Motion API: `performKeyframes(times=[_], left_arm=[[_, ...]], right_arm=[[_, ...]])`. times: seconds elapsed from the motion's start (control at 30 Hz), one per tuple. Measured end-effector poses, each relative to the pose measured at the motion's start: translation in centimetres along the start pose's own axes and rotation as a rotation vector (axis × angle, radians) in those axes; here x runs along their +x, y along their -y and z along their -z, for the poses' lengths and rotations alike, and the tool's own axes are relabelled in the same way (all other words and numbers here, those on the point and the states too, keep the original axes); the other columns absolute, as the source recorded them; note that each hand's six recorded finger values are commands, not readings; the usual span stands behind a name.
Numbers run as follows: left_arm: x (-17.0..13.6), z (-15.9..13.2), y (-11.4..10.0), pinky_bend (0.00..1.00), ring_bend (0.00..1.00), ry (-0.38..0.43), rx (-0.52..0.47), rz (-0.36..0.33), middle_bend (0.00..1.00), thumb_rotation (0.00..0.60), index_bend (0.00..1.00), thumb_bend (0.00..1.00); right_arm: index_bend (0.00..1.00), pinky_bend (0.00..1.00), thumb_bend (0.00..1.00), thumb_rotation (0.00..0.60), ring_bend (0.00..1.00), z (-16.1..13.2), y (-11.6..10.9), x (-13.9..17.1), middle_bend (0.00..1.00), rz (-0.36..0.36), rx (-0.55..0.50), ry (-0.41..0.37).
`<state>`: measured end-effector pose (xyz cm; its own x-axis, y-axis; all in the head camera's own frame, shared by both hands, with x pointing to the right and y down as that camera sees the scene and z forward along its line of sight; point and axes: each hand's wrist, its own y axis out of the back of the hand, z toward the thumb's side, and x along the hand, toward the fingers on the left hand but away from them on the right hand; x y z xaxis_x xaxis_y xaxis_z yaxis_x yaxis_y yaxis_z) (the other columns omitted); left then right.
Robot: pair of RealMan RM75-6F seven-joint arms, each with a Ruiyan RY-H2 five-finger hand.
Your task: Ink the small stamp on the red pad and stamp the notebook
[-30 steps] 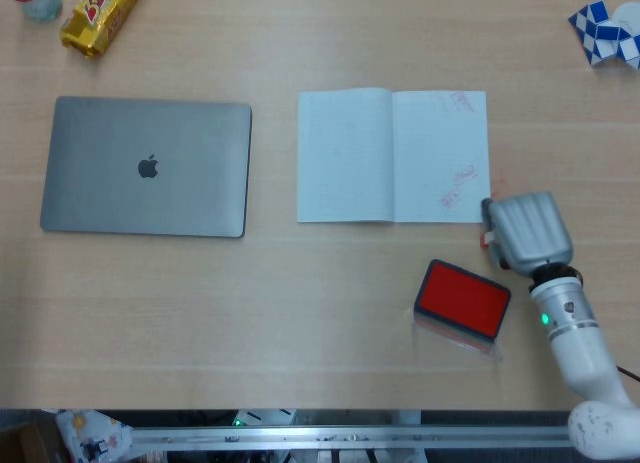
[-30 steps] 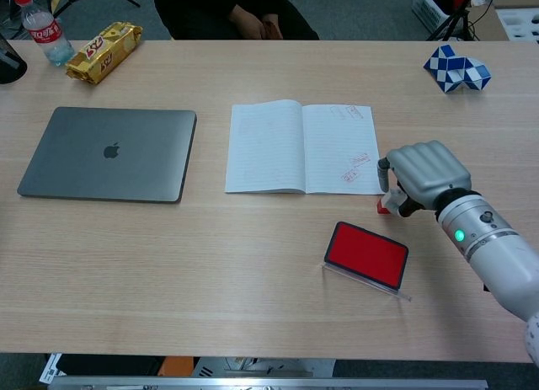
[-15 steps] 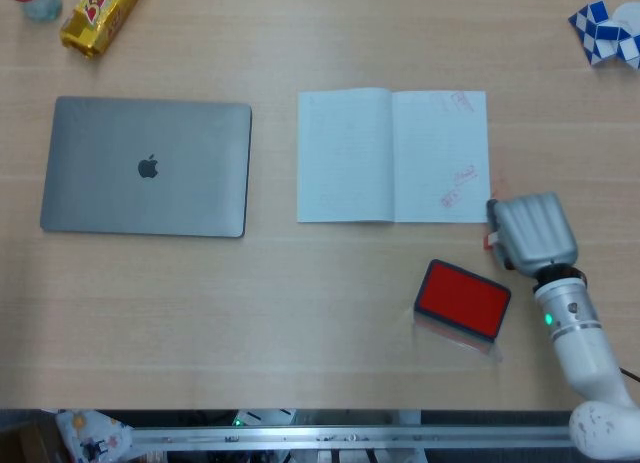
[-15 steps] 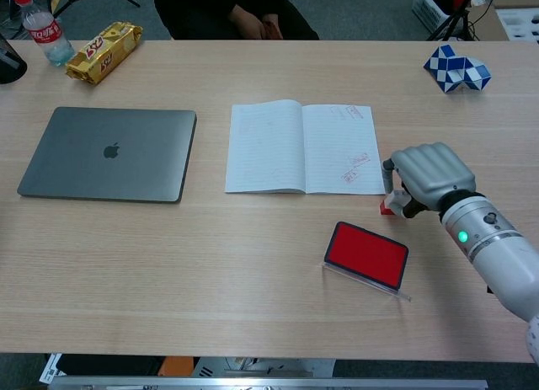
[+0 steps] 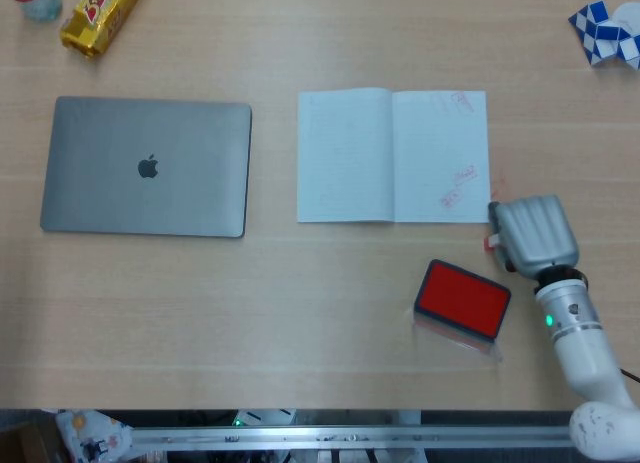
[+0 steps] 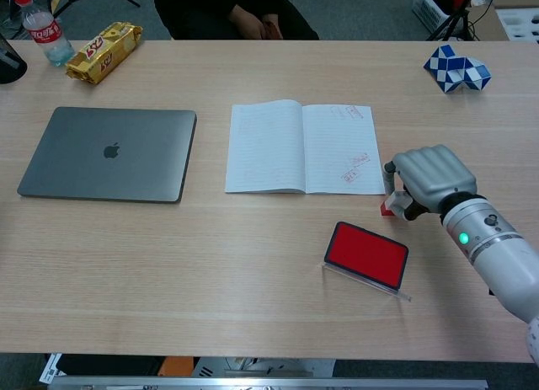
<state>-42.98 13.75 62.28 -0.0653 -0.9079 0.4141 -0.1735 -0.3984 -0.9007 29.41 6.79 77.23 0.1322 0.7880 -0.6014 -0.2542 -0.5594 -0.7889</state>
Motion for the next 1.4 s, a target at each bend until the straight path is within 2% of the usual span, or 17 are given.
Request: performKeyframes(times=[0.23, 0.67, 1.0, 1.2, 1.4], left_arm=[[0.0, 0.1, -0.1, 0.04, 0.03, -0.005, -0.002, -0.003, 0.03, 0.600, 0.04, 0.27], [-0.1, 0.3, 0.0, 0.04, 0.03, -0.009, -0.002, -0.002, 0.03, 0.600, 0.04, 0.27], [-0.1, 0.3, 0.0, 0.04, 0.03, -0.011, -0.001, 0.000, 0.03, 0.600, 0.04, 0.27], [-0.1, 0.1, -0.1, 0.04, 0.03, -0.007, -0.003, -0.002, 0.03, 0.600, 0.04, 0.27], [-0.2, -0.3, -0.3, 0.04, 0.03, -0.001, -0.005, -0.005, 0.03, 0.600, 0.04, 0.27]], right_arm=[[0.60, 1.00, 0.29, 0.600, 1.00, -0.2, 0.0, -0.1, 1.00, -0.001, 0.003, -0.004], [0.62, 1.00, 0.29, 0.600, 1.00, -0.1, 0.1, -0.3, 1.00, -0.007, 0.019, 0.000], [0.65, 1.00, 0.35, 0.600, 1.00, 0.1, -0.1, -0.3, 1.00, -0.007, 0.021, -0.003], [0.65, 1.00, 0.35, 0.600, 1.00, 0.1, -0.9, 0.2, 1.00, -0.017, 0.001, -0.027], [0.66, 1.00, 0.35, 0.600, 1.00, -0.1, -3.2, 1.3, 1.00, -0.037, -0.029, -0.090]])
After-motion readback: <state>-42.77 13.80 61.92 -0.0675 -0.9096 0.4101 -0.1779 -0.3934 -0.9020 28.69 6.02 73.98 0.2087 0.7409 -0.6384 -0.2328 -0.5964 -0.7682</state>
